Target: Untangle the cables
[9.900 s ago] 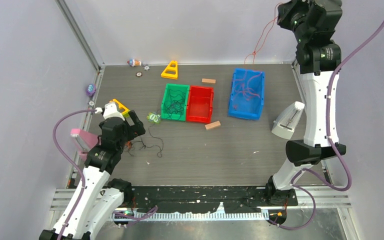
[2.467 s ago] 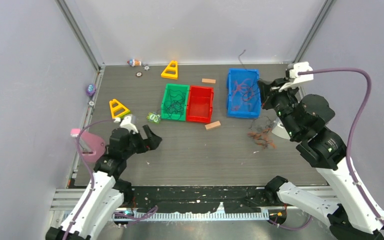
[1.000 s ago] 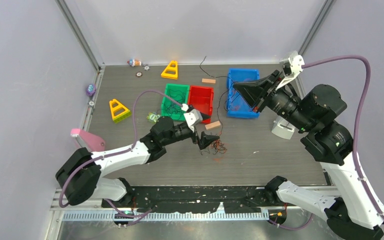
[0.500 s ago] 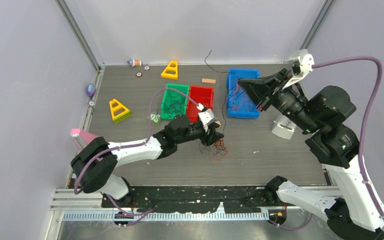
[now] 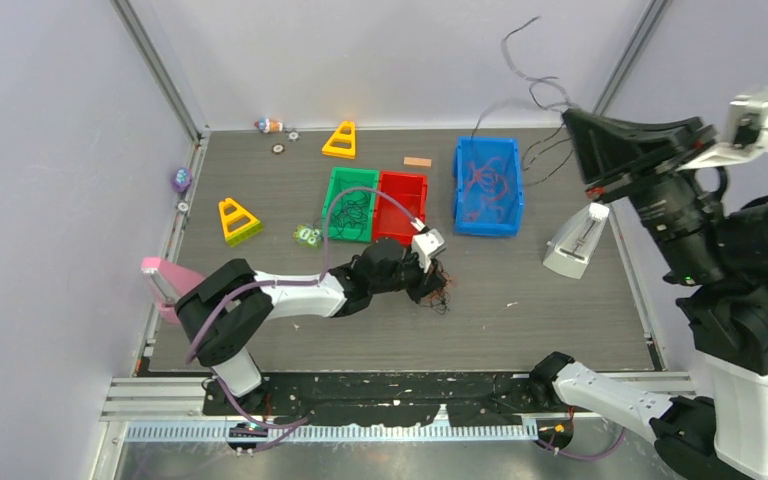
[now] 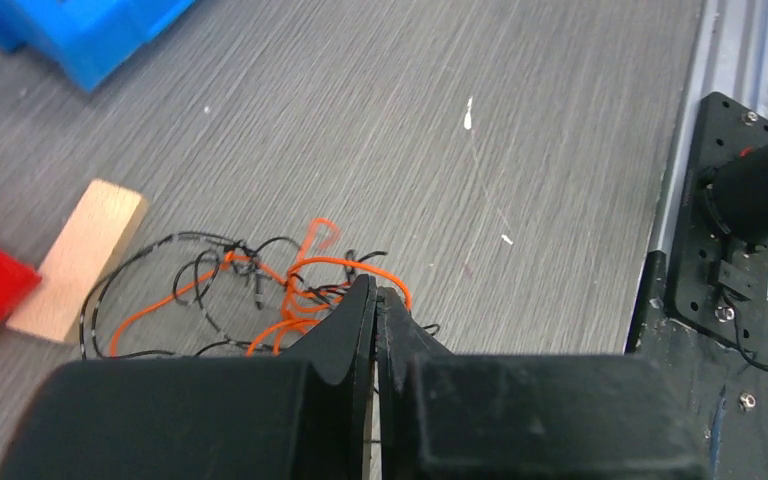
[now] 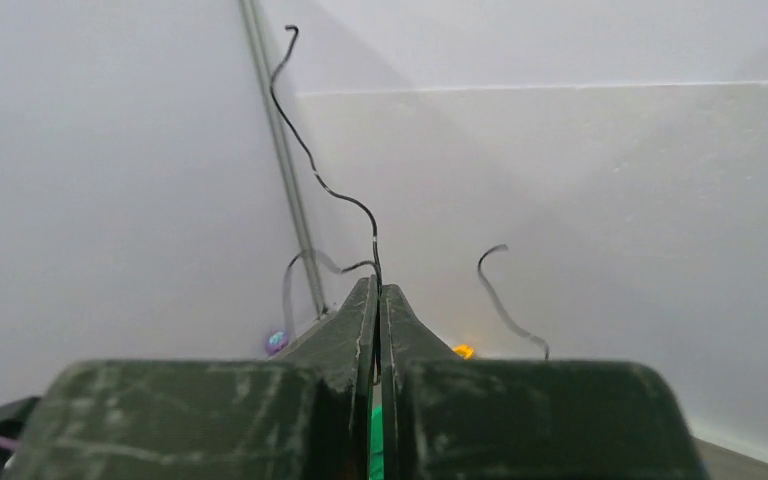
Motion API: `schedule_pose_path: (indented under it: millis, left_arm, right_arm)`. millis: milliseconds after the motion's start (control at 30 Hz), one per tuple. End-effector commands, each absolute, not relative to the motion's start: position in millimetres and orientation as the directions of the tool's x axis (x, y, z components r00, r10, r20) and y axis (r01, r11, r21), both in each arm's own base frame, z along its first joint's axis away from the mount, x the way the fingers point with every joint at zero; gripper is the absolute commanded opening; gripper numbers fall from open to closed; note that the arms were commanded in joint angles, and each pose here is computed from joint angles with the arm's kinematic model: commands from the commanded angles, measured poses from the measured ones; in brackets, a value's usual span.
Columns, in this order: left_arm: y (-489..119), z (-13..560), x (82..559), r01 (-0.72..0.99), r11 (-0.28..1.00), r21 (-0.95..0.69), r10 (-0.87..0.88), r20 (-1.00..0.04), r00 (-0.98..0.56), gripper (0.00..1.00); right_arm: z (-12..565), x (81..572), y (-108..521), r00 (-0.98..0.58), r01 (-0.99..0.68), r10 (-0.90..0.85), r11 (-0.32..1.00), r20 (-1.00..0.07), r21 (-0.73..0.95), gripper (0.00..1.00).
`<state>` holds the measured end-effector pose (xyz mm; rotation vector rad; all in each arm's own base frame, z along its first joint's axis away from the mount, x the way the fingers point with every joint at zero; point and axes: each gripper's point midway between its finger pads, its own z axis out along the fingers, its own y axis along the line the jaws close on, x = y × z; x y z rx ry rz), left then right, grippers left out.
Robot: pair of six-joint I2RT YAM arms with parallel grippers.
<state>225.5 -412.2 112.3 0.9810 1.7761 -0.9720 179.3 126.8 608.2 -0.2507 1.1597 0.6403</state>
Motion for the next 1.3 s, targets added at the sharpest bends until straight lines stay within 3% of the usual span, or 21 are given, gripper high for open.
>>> schedule_pose_path:
  millis: [0, 233, 800, 1267]
  left_arm:
    - [-403, 109, 233, 0.852, 0.469, -0.232, 0.192, -0.915, -0.355, 0.03]
    - [-351, 125, 229, 0.791, 0.581, -0.19, 0.127, -0.939, -0.319, 0.0]
    - [-214, 175, 257, 0.484, 0.847, -0.221, -0.02, -0.922, -0.386, 0.03]
    - [-177, 185, 261, 0.366, 0.907, -0.208, -0.063, -0.927, -0.37, 0.09]
  right_arm:
    - [651, 176, 82, 0.373, -0.443, 0.366, 0.878, -0.852, 0.183, 0.05]
    - [642, 192, 74, 0.366, -0.355, 0.336, 0.913, -0.868, 0.203, 0.05]
    - [496, 297, 162, 0.052, -0.345, 0.196, 0.924, -0.979, 0.166, 0.05]
    - [409, 361, 212, -0.121, -0.329, 0.086, 0.936, -0.989, 0.122, 0.05]
